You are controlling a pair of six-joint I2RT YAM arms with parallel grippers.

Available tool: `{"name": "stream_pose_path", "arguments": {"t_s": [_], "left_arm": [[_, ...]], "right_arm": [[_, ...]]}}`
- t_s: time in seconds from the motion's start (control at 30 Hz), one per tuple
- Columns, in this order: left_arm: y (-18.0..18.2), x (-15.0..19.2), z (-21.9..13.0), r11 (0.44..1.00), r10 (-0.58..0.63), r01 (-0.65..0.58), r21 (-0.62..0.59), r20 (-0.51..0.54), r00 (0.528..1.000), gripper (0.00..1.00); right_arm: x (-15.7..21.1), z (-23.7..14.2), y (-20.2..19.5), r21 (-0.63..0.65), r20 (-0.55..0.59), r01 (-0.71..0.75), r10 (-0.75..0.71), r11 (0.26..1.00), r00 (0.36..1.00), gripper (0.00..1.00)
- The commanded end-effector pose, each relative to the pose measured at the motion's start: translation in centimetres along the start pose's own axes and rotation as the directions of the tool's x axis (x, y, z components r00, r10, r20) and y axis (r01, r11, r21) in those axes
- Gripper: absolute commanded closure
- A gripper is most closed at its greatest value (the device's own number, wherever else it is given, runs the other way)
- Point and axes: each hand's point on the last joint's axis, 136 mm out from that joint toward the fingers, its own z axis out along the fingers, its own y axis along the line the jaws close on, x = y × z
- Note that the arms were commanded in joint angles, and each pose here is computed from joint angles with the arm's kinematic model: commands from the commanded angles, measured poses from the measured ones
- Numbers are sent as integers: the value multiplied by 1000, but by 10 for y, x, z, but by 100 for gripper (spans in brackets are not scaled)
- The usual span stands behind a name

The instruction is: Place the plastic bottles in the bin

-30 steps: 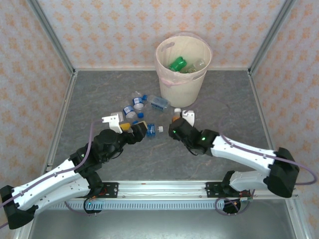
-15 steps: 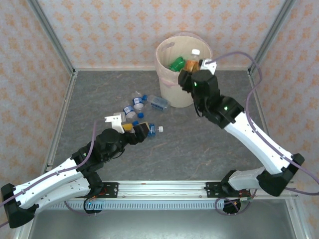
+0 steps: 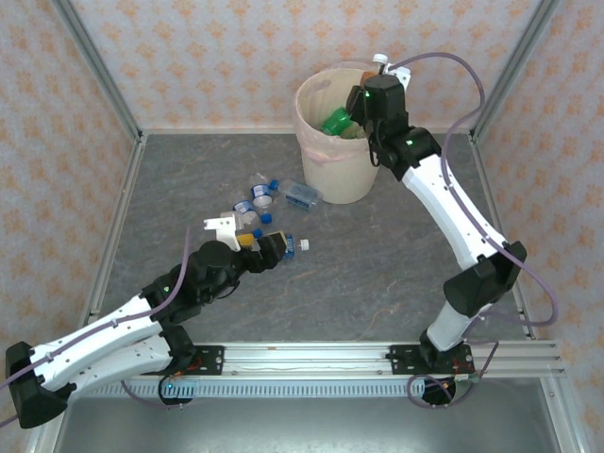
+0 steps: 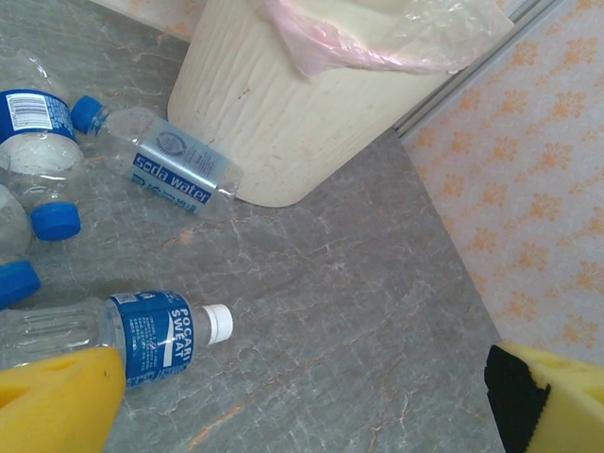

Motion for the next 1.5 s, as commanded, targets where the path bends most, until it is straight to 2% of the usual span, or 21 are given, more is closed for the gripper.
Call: {"name": "stream_pose_path", "arguments": {"t_s": [0.0,0.1,0.13,0.17,0.4,0.6,0.8,1.0,1.27,1.47], "left_arm": [[-13,-9,-3,999,14,-14,35,13,1000,1],[-13,-10,-3,999,17,-18,30,15,1000,1],[-13,-10,-3,999,19,-19,30,16,1000,1],[-11,-9,-3,999,20,-20,26,14,1000,1],[-2,-4,4,999,35,-35,-22,5,999,1],[19,3,14,994,37,-37,-104,-2,999,1],[67,1,29,979,-19,17,-204,-8,1000,1],[102,1,49,967,-92,83,-240,-26,995,1],[111,10,87,969,-126,100,-227,-105,986,1],[115,23,105,968,-123,80,-237,-170,978,1]], "right_arm": [[-10,2,6,-29,2,5,-5,1000,1000,36],[-8,5,11,-40,-19,17,-18,999,1000,15],[-7,5,11,-43,-25,18,-19,999,999,2],[-8,3,13,-51,-26,18,-19,999,999,0],[-17,-30,14,-136,-12,-32,31,990,999,0],[4,-77,8,-225,-32,-53,47,973,998,0],[45,-125,-15,-318,-80,-101,79,943,994,0],[97,-151,-28,-378,-166,-156,99,913,981,0],[168,-157,-31,-416,-298,-191,65,889,952,0],[198,-156,-34,-411,-353,-215,63,886,934,0]]}}
